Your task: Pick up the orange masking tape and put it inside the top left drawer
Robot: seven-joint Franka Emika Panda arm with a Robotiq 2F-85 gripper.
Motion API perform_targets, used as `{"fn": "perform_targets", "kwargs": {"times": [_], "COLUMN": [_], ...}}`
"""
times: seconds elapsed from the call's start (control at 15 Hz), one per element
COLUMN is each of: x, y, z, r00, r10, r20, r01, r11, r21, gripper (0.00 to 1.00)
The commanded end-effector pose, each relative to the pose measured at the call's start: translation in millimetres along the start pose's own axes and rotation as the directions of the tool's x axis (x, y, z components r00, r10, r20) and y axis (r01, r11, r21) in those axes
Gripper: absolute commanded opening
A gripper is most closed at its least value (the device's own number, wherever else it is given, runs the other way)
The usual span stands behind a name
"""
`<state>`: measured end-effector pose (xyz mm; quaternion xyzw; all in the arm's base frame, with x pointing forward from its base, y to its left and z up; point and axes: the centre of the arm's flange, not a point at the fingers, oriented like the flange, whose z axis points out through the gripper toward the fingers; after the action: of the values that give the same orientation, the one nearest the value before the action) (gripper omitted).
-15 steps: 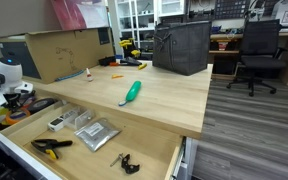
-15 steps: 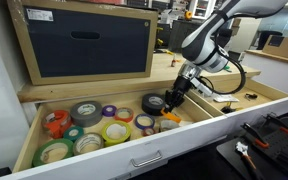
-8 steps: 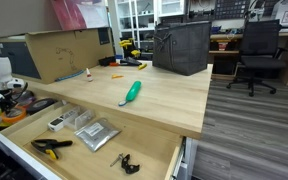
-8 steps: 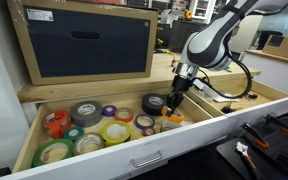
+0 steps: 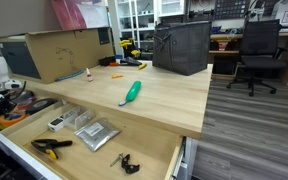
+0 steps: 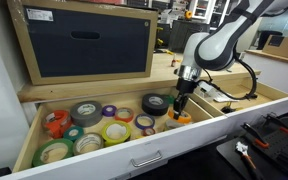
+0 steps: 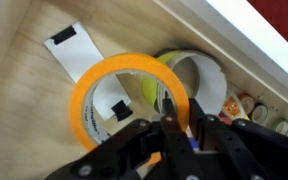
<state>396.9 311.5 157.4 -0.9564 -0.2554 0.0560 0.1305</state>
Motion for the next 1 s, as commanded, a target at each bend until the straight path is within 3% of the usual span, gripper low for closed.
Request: {"fn": "perform_targets", "kwargs": {"times": [0.0,0.47,0.93], "x": [-19,-13,6], "y": [1,9,-35], "z": [-8,-16,-4], "r00": [0.998,0.999,0.999], "r10": [0.007,0.034,0.013], "r20": [0.057,0.015,-0.047], "r01": [-0.006,-0.035,0.001], "r11": [1.0,0.992,0.957], "r21": [-0.009,0.122,0.289], "gripper": [0.05,0.05,0.05]}}
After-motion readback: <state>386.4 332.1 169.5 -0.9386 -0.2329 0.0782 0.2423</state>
